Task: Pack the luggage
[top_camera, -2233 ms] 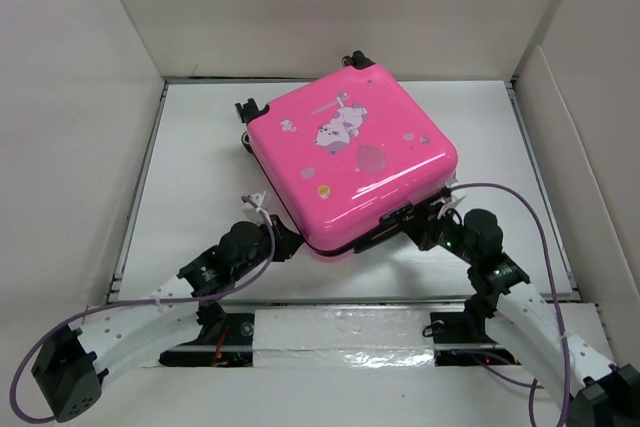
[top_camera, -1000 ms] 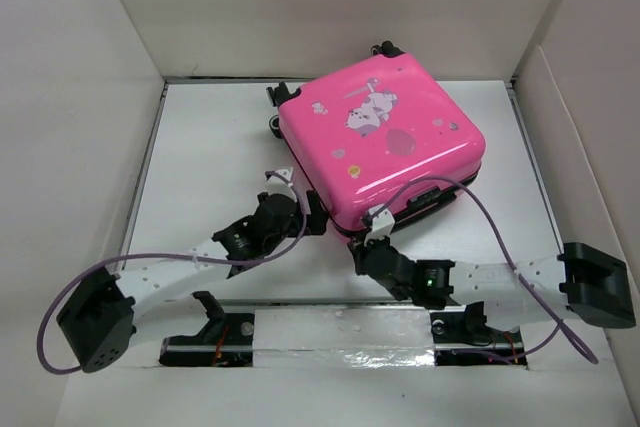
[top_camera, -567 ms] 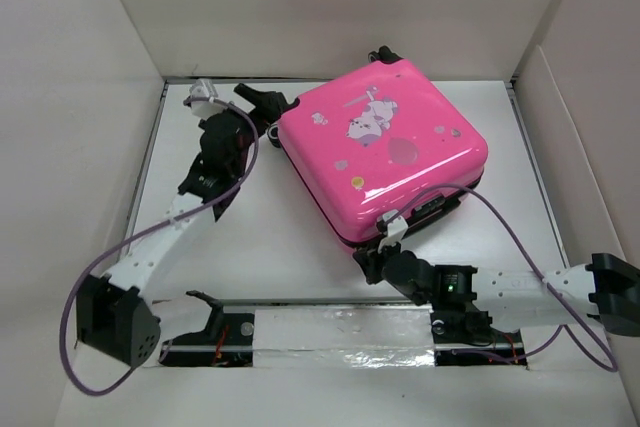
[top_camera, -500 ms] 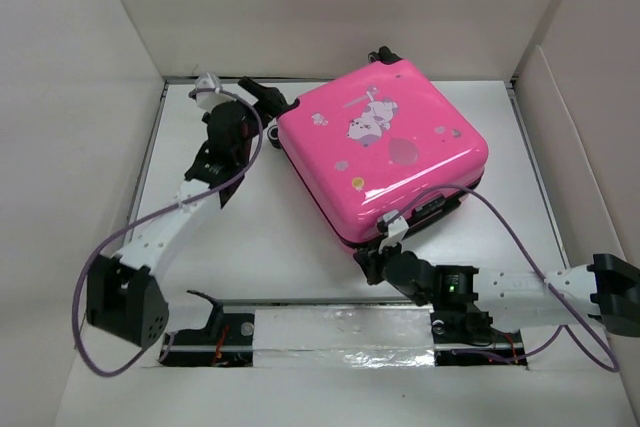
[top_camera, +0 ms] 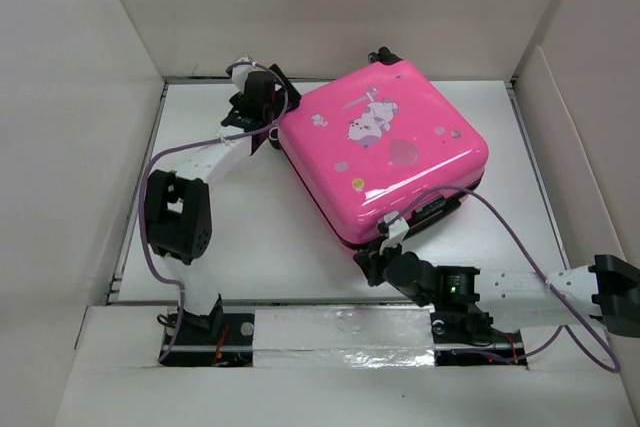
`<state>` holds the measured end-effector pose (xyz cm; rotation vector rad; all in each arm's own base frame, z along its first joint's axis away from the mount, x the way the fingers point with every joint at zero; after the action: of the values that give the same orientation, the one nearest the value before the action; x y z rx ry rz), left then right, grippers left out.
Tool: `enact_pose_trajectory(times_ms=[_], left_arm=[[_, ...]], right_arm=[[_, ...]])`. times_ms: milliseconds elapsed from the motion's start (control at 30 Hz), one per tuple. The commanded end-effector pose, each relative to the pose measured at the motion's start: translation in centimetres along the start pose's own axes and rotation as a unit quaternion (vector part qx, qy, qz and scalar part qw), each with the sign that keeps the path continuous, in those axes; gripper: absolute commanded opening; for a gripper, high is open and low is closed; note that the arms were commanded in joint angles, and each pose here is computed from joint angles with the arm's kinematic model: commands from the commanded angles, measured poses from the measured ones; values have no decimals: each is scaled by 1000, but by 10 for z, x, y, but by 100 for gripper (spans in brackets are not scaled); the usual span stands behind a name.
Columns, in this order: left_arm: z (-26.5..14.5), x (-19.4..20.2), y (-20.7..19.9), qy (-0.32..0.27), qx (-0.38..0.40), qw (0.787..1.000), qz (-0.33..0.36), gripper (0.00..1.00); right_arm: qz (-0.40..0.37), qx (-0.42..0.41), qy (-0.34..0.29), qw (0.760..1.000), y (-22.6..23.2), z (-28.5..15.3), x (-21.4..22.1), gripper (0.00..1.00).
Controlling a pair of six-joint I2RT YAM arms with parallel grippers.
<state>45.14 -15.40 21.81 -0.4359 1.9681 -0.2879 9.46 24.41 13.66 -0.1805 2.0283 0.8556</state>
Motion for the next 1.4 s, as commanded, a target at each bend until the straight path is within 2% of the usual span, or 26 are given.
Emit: enact_pose_trajectory(times_ms=[0, 333, 433, 467, 567, 633, 667, 700, 867, 967, 1000, 1033, 1133, 1300, 1367], left_arm=[[16, -27, -19, -17, 21, 1000, 8, 96], [52, -14, -19, 15, 42, 999, -18, 85], [58, -10, -19, 20, 58, 998, -30, 73], [60, -11, -16, 19, 61, 997, -39, 68], [63, -6, -9, 27, 79, 995, -59, 42], [62, -7, -10, 27, 118, 990, -67, 31], [62, -5, -6, 31, 125, 989, -71, 22], [61, 0, 7, 42, 125, 988, -84, 2], [48, -2, 43, 8, 122, 987, -102, 0], [21, 1, 65, -26, 120, 983, -134, 0], [2, 15, 75, -27, 119, 982, -141, 0], [-9, 11, 74, -52, 134, 979, -147, 0], [-50, 26, 84, -71, 142, 974, -162, 0], [-122, 68, 89, -73, 170, 970, -157, 0], [-136, 79, 94, -67, 174, 970, -157, 0]], right_arm=[[37, -96, 11, 995, 35, -10, -3, 0], [36, -96, 11, 995, 35, -13, -3, 0], [37, -95, 11, 995, 35, -12, -3, 0], [36, -95, 11, 995, 36, -12, -3, 0], [36, -90, 12, 995, 34, -11, -2, 0], [39, -90, 9, 995, 34, -12, -3, 0], [39, -90, 8, 995, 34, -12, -3, 0], [41, -92, 5, 995, 33, -14, -5, 0], [45, -91, -11, 995, 27, -22, -14, 0], [52, -90, -29, 994, 18, -27, -27, 0], [54, -91, -36, 994, 16, -28, -32, 0], [46, -87, -40, 994, 11, -29, -36, 0], [36, -84, -62, 994, 2, -35, -60, 0], [18, -76, -103, 992, -6, -40, -103, 0], [11, -110, -85, 990, 2, -36, -100, 0]])
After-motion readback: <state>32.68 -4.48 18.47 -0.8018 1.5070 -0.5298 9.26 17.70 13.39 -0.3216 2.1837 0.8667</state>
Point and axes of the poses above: each gripper's point midway between its finger pads, its own z axis out along the fingers, its own y axis along the line the jaws close on, x = y × z, the point moved 6 cm from there along -z, back along the fingers, and after that the axes turned 11 degrees about z, right-handed, at the moved point
